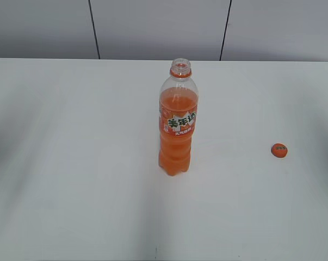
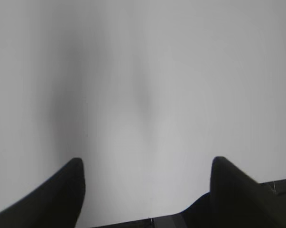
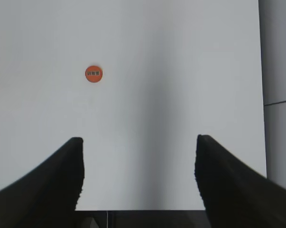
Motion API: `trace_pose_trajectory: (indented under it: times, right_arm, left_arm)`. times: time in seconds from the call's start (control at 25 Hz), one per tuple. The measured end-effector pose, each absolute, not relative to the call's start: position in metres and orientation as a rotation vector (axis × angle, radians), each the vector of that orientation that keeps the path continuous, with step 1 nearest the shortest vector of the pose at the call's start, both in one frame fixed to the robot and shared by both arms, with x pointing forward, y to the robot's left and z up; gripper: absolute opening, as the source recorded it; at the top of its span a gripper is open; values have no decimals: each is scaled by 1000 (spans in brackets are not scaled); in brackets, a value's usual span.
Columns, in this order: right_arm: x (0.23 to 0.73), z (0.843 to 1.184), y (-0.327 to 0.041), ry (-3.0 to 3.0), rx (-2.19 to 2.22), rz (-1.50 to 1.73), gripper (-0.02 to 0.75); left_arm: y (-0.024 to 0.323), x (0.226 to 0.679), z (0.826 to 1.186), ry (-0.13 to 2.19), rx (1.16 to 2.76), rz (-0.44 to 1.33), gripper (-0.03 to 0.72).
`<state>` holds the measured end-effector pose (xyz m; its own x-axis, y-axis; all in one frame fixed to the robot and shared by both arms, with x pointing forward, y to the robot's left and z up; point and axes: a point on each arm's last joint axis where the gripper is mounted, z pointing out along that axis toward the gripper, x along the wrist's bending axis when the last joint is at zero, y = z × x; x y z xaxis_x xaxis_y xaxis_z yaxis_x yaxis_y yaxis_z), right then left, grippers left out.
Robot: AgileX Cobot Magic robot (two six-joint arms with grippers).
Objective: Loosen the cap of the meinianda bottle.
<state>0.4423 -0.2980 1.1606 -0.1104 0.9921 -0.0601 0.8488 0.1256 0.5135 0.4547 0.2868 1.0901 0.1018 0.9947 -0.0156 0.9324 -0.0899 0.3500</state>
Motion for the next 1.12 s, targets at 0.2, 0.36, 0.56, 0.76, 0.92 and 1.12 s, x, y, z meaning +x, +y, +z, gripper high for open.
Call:
trace_pose_trajectory:
  times: [0.2,0.36,0.56,0.76,0.92,1.12]
  right_arm:
    - [413,1147,-298,2023,1792,496,547]
    - [393,1139,-299,2018,1790,493,547]
    - [370,1129,-299,1989,1806,513,547]
    - [345,1117,-299,1965,1801,536,547]
    - [331,1101,-299,1972,1810,525,547]
    - [317,1081,-299,1981,1824,513,547]
  left_arm:
    - [289,417,1086,1891,2091,361,499]
    - [290,388,1083,1867,2066,399,499]
    - [292,348,1076,1827,2024,455,499]
    - [294,318,1068,1795,1991,494,499]
    - [295,299,1065,1771,1946,535,499]
    - [295,284,1058,1744,1885,580,499]
